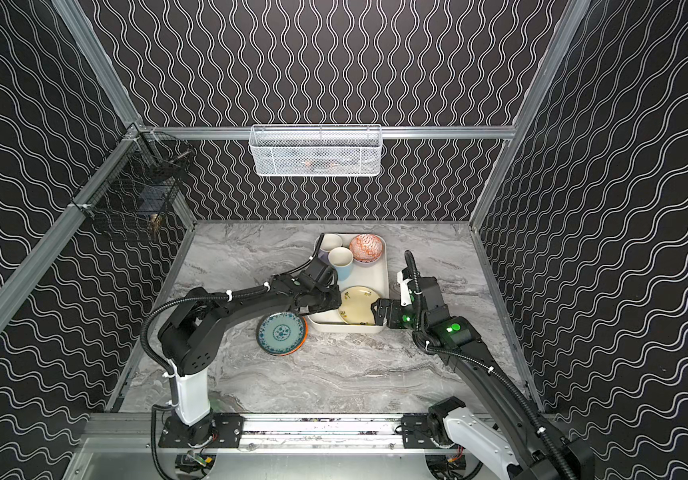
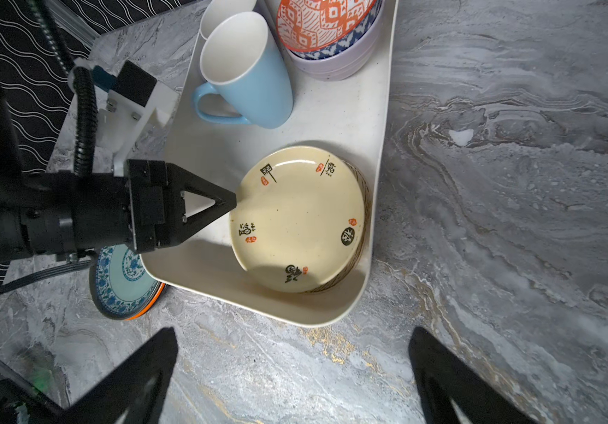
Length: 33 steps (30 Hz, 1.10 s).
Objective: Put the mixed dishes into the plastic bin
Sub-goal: 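Open the left gripper to release the cream plate in the bin, then move both grippers to the rim of the blue-floral plate stack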
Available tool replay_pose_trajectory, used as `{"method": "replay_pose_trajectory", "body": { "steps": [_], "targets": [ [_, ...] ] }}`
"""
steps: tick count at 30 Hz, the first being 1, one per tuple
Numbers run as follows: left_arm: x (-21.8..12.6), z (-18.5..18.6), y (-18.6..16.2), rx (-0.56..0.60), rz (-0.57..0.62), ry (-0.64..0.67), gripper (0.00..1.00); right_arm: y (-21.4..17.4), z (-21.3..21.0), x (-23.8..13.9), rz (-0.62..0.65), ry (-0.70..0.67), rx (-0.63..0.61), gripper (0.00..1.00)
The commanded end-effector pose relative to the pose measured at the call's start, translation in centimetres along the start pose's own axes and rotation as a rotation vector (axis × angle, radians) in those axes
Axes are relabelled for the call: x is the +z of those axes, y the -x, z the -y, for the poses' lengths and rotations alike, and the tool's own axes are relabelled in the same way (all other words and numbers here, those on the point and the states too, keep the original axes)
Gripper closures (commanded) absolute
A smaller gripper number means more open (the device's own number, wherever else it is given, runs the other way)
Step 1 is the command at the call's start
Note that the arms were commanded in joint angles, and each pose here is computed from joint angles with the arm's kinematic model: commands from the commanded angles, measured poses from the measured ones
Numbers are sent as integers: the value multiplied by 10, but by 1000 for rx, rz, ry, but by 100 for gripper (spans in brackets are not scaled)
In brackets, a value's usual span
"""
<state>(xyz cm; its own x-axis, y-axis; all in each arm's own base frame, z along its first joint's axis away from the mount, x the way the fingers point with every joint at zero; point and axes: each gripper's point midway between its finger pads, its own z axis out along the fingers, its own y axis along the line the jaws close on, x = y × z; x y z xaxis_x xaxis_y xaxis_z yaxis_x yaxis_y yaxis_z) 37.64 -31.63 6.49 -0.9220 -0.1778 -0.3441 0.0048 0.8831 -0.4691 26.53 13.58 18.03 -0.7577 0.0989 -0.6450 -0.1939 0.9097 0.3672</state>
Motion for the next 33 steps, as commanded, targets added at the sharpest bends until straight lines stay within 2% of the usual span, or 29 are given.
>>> {"method": "replay_pose_trajectory", "body": {
  "steps": [1,7,12,14,16,17,19,20,22,24,28,33],
  "targets": [
    [3,4,1,12,-4,-10,85,4,-2,-1,13,9,-6,0],
    [-6,7,0,16,1,-23,82,3,-5,0,8,23,-8,0],
    [-46,3,3,31,60,-11,67,0,-20,8,-53,99,-15,0],
    [-68,-8,-1,27,89,18,59,-1,-27,12,-72,127,-11,0],
    [-93,-27,-4,14,135,60,56,-4,-37,15,-78,150,-26,0],
    [-105,-38,-7,3,155,81,50,-8,-46,16,-88,170,-43,1],
    [-130,-64,-12,-35,200,123,38,-14,-64,19,-103,198,-72,8],
    [-140,-78,-15,-56,218,143,33,-17,-73,20,-110,214,-88,14],
    [-159,-112,-22,-113,248,182,28,-27,-95,26,-135,242,-119,33],
    [-171,-140,-29,-174,263,188,20,-39,-114,34,-173,272,-140,44],
    [-179,-179,-39,-275,276,188,18,-62,-148,52,-240,313,-184,61],
    [-167,-198,-46,-311,243,198,19,-81,-178,73,-303,317,-244,67]
  ]
}}
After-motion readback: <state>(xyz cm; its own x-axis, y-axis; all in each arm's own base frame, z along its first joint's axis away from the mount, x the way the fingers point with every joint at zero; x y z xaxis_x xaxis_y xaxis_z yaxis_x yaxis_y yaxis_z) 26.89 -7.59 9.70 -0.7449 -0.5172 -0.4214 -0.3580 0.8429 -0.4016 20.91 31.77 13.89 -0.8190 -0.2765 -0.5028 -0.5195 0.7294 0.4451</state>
